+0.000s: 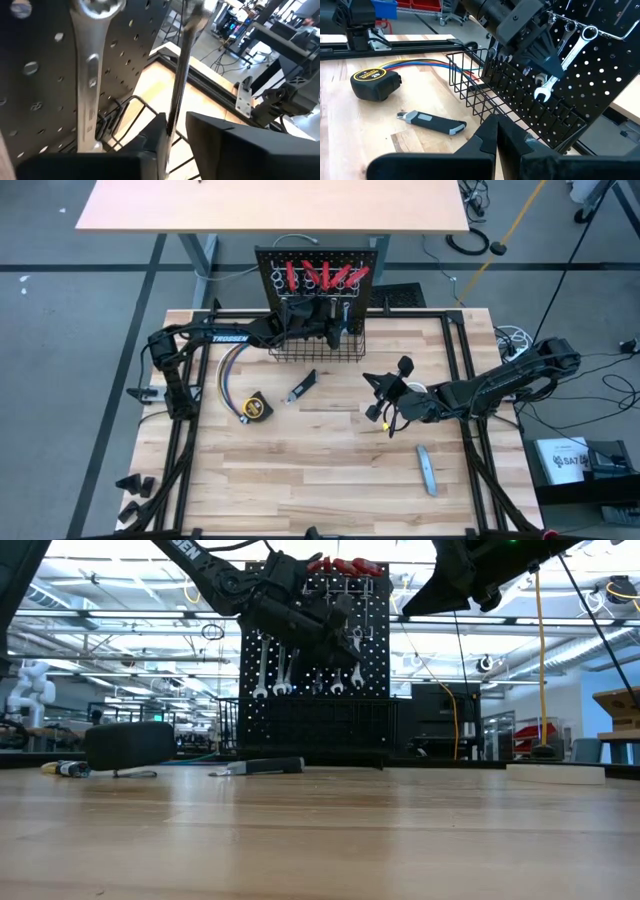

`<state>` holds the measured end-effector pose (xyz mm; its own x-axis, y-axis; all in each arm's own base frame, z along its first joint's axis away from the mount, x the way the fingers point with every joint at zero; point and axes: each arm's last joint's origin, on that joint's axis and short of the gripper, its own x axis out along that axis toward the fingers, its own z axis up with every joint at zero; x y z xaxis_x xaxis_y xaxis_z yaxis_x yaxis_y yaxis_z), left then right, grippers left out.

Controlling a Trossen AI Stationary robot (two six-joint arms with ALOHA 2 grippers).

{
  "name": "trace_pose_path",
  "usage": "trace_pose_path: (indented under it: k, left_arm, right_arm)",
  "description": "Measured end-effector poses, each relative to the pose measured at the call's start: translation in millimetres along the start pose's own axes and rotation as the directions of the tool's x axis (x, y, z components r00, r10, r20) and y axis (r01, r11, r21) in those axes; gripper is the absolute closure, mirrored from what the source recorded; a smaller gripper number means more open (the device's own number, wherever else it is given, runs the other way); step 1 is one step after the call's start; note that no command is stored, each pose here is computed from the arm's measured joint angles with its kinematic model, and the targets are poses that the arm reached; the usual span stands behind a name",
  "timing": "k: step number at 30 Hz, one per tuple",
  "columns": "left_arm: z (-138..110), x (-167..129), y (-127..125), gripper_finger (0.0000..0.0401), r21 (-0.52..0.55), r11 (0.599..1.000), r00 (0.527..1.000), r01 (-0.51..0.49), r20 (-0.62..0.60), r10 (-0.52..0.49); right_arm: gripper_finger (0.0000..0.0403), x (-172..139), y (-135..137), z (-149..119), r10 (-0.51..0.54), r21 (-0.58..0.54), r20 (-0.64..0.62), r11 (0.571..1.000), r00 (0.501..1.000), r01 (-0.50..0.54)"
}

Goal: Hang tools onto peg board
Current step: Hang the wrench on the peg board

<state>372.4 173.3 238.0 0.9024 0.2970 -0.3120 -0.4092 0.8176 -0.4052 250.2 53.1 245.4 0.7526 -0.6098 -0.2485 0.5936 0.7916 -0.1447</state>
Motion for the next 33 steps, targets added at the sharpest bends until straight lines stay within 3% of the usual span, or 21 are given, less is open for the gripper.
trace_pose_path:
  k: [7,18,33]
  left_arm:
    - [-4.2,-0.9,1.9,0.0297,-0.003,1.0,0.998,-0.024,-0.055,0.024]
    - [-19.6,-1.9,-3.8,0.0294,-0.015,1.0,0.98,-0.025,-0.2,0.022]
    - [-28.7,-8.6,-11.1,0.0294,0.072,0.996,0.954,-0.05,-0.291,0.069]
  right_arm:
    - [0.0403,0.0,0.0,0.0,0.0,0.0,0.0,1.0,1.0,0.0]
    - [0.0403,0.0,0.0,-0.1,0.0,-0.001,0.0,1.0,1.0,0.0]
    - [0.0403,0.0,0.7,-0.4,0.025,-0.003,-0.007,1.0,1.0,-0.025]
